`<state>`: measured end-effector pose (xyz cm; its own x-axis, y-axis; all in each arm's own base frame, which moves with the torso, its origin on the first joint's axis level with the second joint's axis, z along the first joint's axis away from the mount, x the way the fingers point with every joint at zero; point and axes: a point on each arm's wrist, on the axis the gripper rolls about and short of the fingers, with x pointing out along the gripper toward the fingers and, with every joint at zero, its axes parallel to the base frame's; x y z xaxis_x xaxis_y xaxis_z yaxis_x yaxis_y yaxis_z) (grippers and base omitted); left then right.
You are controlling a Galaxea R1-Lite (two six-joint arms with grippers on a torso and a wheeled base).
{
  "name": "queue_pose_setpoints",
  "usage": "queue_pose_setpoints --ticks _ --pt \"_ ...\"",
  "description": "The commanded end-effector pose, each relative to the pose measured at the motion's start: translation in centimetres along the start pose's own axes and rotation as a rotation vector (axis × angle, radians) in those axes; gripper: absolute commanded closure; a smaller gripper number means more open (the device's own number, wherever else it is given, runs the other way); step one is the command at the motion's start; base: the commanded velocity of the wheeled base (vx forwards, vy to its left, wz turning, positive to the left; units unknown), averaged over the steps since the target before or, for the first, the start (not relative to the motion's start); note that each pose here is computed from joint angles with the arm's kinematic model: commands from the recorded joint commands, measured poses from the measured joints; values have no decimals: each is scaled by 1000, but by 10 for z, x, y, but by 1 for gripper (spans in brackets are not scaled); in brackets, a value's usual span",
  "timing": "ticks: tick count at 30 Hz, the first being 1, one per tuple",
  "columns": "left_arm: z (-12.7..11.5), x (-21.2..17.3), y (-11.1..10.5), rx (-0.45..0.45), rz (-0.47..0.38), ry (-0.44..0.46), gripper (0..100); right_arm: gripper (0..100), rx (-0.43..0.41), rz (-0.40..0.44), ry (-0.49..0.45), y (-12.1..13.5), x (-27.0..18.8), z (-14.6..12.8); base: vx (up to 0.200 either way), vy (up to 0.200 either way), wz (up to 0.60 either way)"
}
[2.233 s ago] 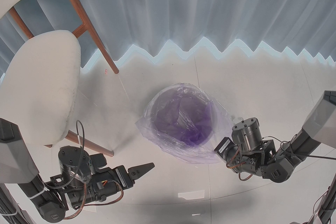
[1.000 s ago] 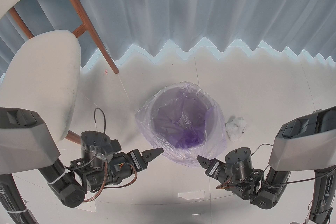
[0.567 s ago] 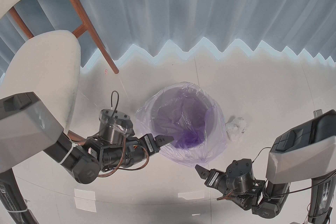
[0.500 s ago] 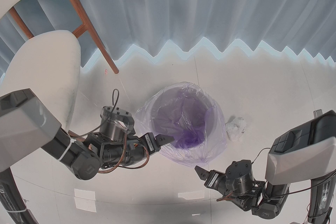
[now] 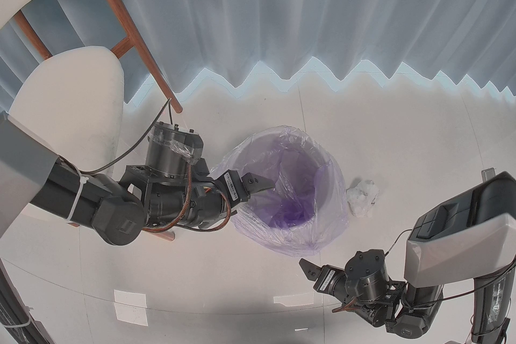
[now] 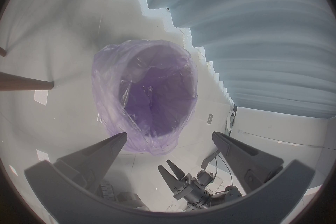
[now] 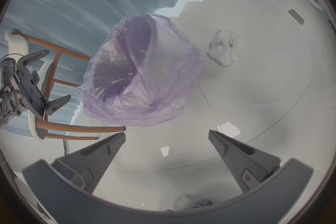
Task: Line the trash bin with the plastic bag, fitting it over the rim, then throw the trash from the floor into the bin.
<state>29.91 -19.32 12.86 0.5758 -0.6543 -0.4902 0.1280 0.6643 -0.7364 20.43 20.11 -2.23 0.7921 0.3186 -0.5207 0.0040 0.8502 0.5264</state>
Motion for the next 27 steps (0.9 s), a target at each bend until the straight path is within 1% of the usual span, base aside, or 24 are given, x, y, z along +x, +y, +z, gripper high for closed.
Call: queue_pose_setpoints --ticks 1,5,10,12,16,17,19,27 --pt "-5 10 5 -3 19 22 0 0 0 -2 2 0 0 -1 0 0 0" --pt "-12 19 14 -10 51 46 0 0 2 -1 0 0 0 0 0 0 0" --pt "-11 27 23 -22 71 52 0 0 0 -3 -2 -1 0 0 0 0 0" --pt "-7 30 32 -37 90 50 0 0 3 -7 -10 -1 -1 2 0 0 0" --pt "-9 33 44 -54 123 64 0 0 2 -9 -11 -1 -1 2 0 0 0" --pt "-9 33 44 -54 123 64 0 0 2 -9 -11 -1 -1 2 0 0 0" --pt "-10 37 54 -67 147 74 0 0 2 -18 -19 -1 -1 1 0 0 0" --pt "-4 42 58 -64 119 22 0 0 0 -24 -18 -3 -1 1 0 0 0"
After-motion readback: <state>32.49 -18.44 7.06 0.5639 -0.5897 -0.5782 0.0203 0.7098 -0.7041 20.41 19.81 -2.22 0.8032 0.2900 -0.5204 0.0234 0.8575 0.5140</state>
